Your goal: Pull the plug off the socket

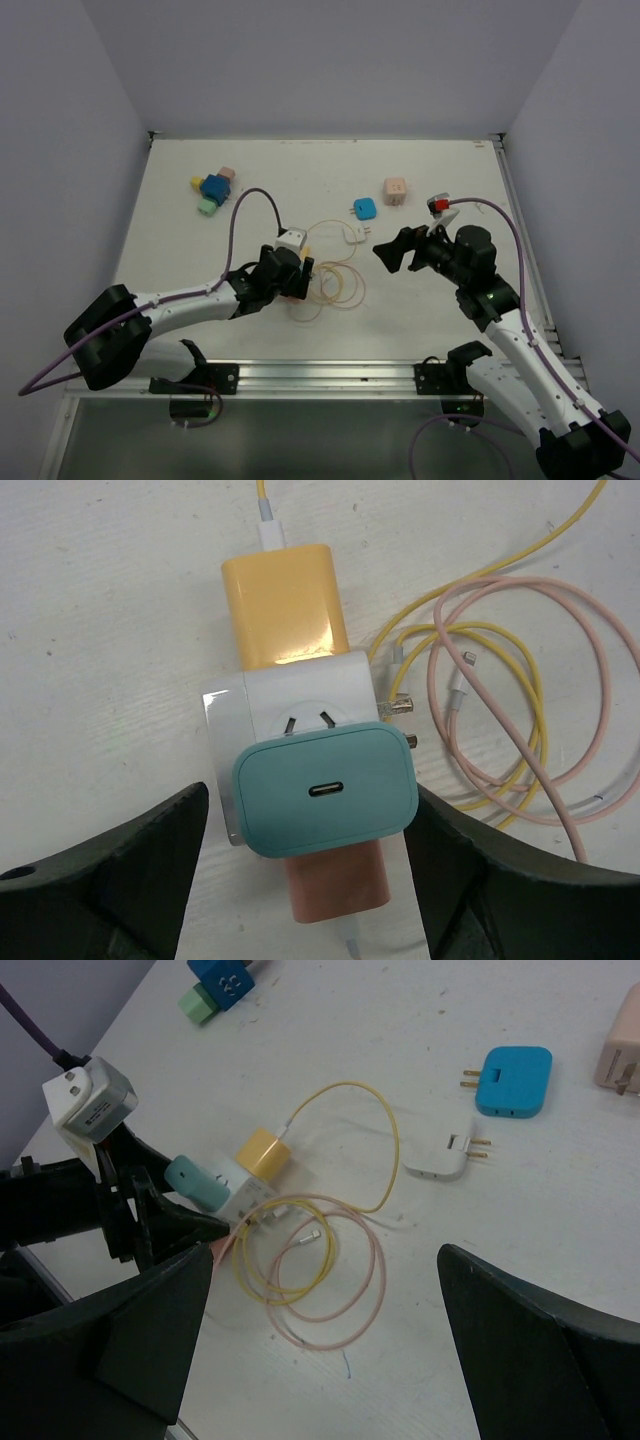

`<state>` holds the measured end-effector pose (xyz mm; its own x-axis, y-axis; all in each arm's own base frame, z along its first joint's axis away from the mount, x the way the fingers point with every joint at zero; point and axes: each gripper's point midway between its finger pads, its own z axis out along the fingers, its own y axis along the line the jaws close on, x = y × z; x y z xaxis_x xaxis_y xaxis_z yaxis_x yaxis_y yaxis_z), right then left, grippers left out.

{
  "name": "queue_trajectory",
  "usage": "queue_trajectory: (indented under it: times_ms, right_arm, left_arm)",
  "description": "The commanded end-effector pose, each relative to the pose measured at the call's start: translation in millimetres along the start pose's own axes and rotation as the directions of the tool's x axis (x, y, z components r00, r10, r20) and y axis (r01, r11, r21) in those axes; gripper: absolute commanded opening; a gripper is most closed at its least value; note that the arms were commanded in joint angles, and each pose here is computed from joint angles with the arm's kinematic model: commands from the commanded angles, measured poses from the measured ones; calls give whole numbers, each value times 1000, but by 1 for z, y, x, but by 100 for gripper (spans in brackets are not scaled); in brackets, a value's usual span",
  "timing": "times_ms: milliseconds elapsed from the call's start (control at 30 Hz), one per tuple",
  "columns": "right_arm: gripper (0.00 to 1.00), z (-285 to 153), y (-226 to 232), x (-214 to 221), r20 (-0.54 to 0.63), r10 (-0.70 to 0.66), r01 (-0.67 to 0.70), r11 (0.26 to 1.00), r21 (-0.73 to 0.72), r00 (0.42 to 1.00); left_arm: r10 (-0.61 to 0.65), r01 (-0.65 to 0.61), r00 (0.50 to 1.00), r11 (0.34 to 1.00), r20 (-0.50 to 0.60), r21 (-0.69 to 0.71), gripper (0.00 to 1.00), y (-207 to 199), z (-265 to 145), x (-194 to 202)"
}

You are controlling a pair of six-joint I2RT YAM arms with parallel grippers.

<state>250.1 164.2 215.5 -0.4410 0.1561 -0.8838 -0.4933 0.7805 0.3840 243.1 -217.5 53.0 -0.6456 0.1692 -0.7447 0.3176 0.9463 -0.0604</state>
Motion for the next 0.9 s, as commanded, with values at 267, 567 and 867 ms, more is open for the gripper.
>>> queue_trajectory:
  times_ms: [267, 567, 867]
  right_arm:
    - [99, 0, 6, 4, -6, -2, 1, 999, -35, 1000]
    - [99, 1, 7, 5, -8, -2, 2, 999, -41, 1000]
    - [99, 0, 7, 5, -5, -3, 3, 999, -43, 1000]
  left_arm:
    - [-133, 126, 973, 991, 187, 51, 92, -16, -11, -47]
    - [-172, 185, 963, 982, 209, -45, 89, -5, 1, -42]
    - [-144, 163, 974, 982, 176, -98, 81, -3, 16, -30]
